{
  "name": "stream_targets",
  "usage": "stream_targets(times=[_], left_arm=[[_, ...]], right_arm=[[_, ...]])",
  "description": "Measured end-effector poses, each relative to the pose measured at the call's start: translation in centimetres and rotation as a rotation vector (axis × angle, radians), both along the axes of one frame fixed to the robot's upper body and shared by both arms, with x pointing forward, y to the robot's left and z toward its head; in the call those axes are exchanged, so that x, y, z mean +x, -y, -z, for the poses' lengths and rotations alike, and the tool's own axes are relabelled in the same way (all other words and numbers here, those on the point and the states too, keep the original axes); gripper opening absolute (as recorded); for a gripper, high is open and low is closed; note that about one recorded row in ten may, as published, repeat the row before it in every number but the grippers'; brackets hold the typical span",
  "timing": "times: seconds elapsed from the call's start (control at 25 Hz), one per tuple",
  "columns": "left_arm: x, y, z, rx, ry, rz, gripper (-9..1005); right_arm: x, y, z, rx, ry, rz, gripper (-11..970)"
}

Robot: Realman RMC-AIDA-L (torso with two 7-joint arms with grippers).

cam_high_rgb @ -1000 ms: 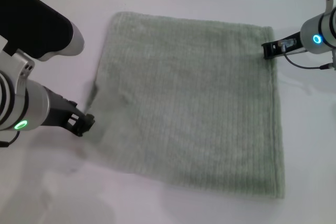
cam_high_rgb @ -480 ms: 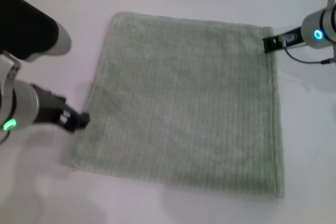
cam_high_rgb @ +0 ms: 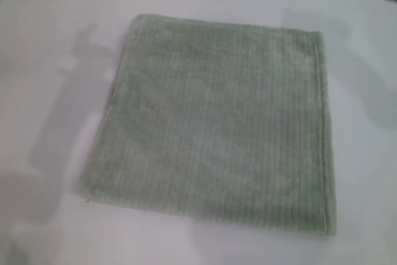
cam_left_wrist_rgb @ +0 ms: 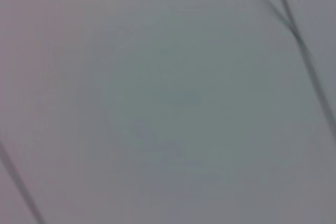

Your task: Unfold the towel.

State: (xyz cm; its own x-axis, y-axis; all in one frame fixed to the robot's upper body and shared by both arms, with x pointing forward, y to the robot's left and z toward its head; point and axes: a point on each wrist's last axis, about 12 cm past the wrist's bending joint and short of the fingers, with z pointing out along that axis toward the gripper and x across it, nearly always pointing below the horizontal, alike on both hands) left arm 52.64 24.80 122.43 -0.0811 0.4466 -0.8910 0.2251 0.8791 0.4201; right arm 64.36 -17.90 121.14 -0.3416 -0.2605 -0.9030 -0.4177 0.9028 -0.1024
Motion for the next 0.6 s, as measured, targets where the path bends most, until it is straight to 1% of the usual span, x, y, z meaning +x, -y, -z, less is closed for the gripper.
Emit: stream_targets(times=[0.04,0.08,0.12,0.16,0.24,0.28,0.32,0.36,0.4,0.44,0.48,0.52,0.6], left_arm=[[0.0,-0.5,-0.2,-0.020,0.089,-0.014,781],[-0.2,-1.6,0.2,-0.059,0.265,-0.048,795],[-0.2,-1.6,0.2,-0.059,0.265,-0.048,795],[-0.4,-2.1,0.6,-0.079,0.349,-0.062,795],[-1.0,-3.0,2.3,-0.133,0.476,-0.091,795],[-1.6,-3.8,4.0,-0.180,0.554,-0.122,795],[-1.6,-3.8,4.0,-0.180,0.554,-0.122,795],[-1.9,-4.5,5.8,-0.208,0.600,-0.155,795],[-1.9,-4.9,7.1,-0.211,0.586,-0.172,795],[-1.9,-4.9,7.1,-0.211,0.586,-0.172,795],[-2.1,-5.5,9.8,-0.224,0.548,-0.200,795],[-2.1,-5.5,9.8,-0.224,0.548,-0.200,795],[-2.3,-6.1,11.9,-0.249,0.524,-0.220,795]], right_arm=[[-0.8,-0.3,-0.8,0.012,0.101,-0.016,-1],[-3.0,-0.5,-1.5,0.031,0.301,-0.038,-1],[-3.0,-0.5,-1.5,0.031,0.301,-0.038,-1],[-4.2,-0.6,-1.4,0.042,0.406,-0.040,-1],[-6.6,-0.5,-0.9,0.080,0.599,-0.019,-1],[-8.7,0.4,1.1,0.124,0.742,0.037,-1],[-8.7,0.4,1.1,0.124,0.742,0.037,-1],[-9.7,1.2,2.3,0.151,0.804,0.077,-1],[-10.6,2.0,3.5,0.176,0.847,0.113,-1],[-11.4,3.1,4.8,0.209,0.890,0.158,-1],[-13.2,5.4,7.8,0.261,0.932,0.245,-1],[-13.2,5.4,7.8,0.261,0.932,0.245,0],[-14.7,7.5,10.0,0.280,0.954,0.329,0]])
